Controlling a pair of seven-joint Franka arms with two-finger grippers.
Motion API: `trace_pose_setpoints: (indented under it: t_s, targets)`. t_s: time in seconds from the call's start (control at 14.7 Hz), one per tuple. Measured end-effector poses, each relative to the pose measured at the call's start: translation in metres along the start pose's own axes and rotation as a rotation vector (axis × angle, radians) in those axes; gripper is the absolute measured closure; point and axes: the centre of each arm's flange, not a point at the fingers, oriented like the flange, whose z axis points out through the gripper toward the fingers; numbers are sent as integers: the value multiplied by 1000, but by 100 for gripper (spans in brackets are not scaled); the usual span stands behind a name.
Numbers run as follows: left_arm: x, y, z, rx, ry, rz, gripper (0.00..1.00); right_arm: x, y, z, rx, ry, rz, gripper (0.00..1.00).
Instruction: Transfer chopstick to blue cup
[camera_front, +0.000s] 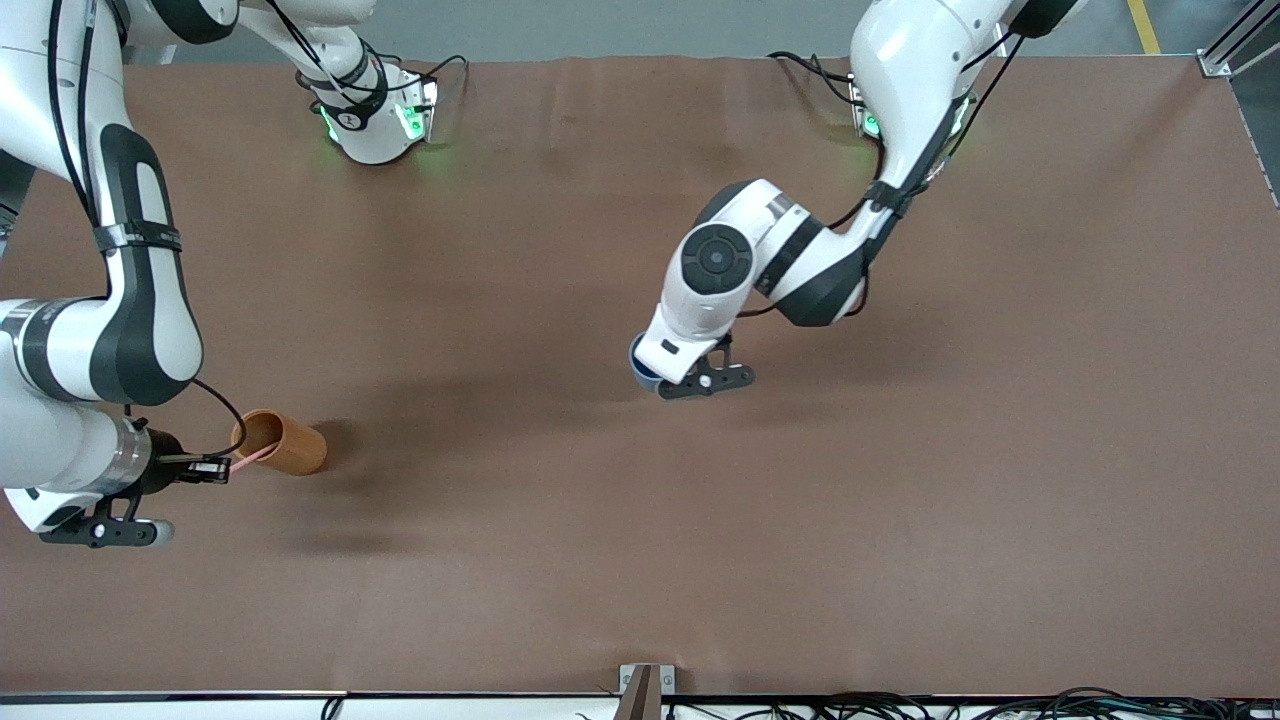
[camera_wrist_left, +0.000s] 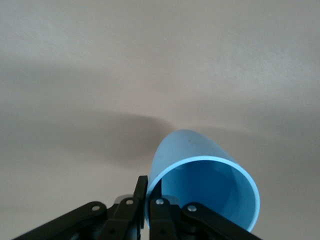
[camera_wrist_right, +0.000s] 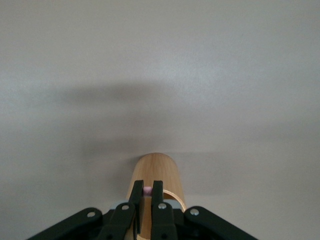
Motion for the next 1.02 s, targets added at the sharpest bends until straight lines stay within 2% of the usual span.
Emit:
trace_pose_setpoints:
  t_s: [0.41,0.75,0.81,1.02]
  targets:
    - [-8,10,34,-6,-3,-19,95,-23,3,-83,-4,24,5,91]
    - [-6,8,40,4,-2,-16,89,-54,-6,-165,-4,106,-7,91]
    - [-6,9,39,3,0,-15,85,-60,-10,-179,-4,123,-14,91]
    - [1,11,23,-11,32,-9,57,-87,-20,-218,-4,167,-29,91]
